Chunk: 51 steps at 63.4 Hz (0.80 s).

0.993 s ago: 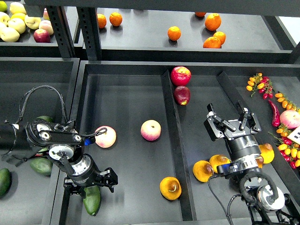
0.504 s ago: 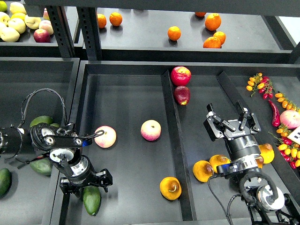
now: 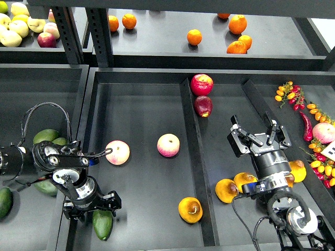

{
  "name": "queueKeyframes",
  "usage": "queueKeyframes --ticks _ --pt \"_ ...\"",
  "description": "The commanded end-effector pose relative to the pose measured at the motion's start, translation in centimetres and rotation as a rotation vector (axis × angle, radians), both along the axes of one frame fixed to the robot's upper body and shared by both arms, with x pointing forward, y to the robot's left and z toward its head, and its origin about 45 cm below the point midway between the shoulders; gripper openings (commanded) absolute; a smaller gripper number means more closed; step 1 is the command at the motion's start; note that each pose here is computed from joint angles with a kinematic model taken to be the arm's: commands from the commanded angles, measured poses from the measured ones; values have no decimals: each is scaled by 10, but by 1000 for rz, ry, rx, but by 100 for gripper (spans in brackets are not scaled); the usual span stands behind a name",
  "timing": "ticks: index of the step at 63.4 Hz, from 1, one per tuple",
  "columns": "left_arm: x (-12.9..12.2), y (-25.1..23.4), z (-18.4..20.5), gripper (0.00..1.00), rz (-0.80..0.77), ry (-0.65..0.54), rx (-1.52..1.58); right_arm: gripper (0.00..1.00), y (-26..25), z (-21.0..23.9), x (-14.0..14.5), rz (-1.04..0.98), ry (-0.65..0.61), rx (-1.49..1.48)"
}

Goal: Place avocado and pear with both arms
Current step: 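Close the left gripper around the dark green avocado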

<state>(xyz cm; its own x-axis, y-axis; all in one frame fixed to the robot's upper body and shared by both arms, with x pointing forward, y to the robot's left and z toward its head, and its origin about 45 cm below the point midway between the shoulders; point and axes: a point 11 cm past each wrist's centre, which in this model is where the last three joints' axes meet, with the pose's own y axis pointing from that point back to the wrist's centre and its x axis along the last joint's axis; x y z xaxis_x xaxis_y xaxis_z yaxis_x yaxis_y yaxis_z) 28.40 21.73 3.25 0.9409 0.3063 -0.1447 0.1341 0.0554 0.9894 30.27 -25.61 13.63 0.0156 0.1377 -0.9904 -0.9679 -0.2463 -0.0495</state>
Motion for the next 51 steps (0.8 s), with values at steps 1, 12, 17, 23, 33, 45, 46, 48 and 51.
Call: queueKeyframes --ticks 1,12,17,23,33,45,46,48,51 --pt "-2 1 -2 97 3 5 0 100 0 0 0 0 0 1" --pt "-4 0 -3 96 5 9 -1 100 0 0 0 0 0 1" --pt "-3 1 -3 94 4 8 0 100 0 0 0 0 0 1" --pt "-1 2 -2 92 8 4 2 100 1 0 0 1 1 1" --pt "-4 1 -5 89 12 12 -1 100 3 -1 -1 9 1 1" --pt "-7 -3 -9 86 15 22 -10 100 3 -1 -1 9 1 1" --pt "-7 -3 -9 85 17 22 -10 100 3 -1 -1 9 1 1" --pt "-7 -4 -10 85 18 24 -11 100 3 -1 -1 9 1 1" --pt "-8 -5 -10 84 16 25 -14 100 3 -1 -1 9 1 1"
